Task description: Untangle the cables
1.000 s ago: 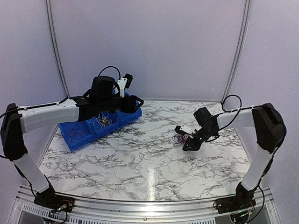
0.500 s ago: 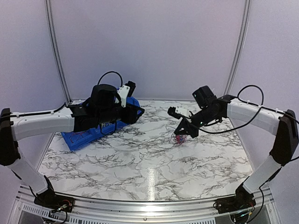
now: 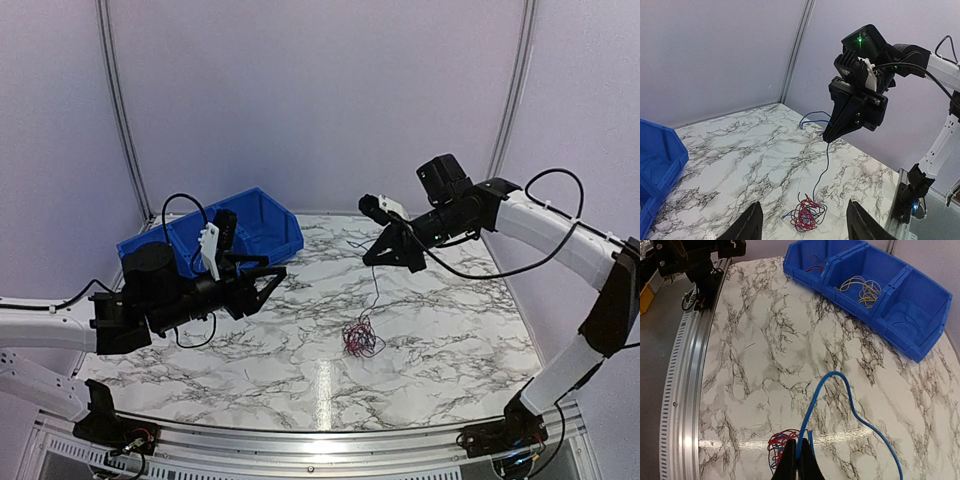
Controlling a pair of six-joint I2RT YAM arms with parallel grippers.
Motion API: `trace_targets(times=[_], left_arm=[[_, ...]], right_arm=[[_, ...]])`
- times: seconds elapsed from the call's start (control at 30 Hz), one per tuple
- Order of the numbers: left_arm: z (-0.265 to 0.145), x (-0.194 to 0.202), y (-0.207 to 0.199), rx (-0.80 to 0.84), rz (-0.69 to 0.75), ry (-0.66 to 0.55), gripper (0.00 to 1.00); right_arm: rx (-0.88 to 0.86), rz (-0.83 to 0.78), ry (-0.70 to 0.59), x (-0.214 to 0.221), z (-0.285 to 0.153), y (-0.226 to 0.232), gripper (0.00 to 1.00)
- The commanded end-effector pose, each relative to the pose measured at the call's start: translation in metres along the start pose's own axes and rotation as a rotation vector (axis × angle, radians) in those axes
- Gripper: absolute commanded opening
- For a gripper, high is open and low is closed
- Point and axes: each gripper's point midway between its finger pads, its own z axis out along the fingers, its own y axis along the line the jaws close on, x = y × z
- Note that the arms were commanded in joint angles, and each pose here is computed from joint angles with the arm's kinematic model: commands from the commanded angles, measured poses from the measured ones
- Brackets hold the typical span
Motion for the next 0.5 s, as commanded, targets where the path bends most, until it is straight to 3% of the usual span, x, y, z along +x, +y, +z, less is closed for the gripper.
trace_targets(times=[0.0,0.2,0.37,0.47], left_arm=[[0.006,0.006,0.0,-0.023,-0.057,-0.055,0.59],[0.032,0.04,-0.012,-0.028,0.126,0.026,0.59],[0.048,0.059,0.0,-0.08,0.467,0.111,0.57],[0.056,0.068,-0.008,-0.016,0.587,0.156,0.59]], right_arm=[[-0.14,0.014,-0.055,0.007,0.018,0.023,0.0],[-0.333,0.052,-0.082,0.023,0.037,0.05,0.0],[-0.44,0.057,-0.046,0.035,0.055,0.073,0.0],[-0.455,0.053,-0.041,0.038,0.059,0.078,0.0]])
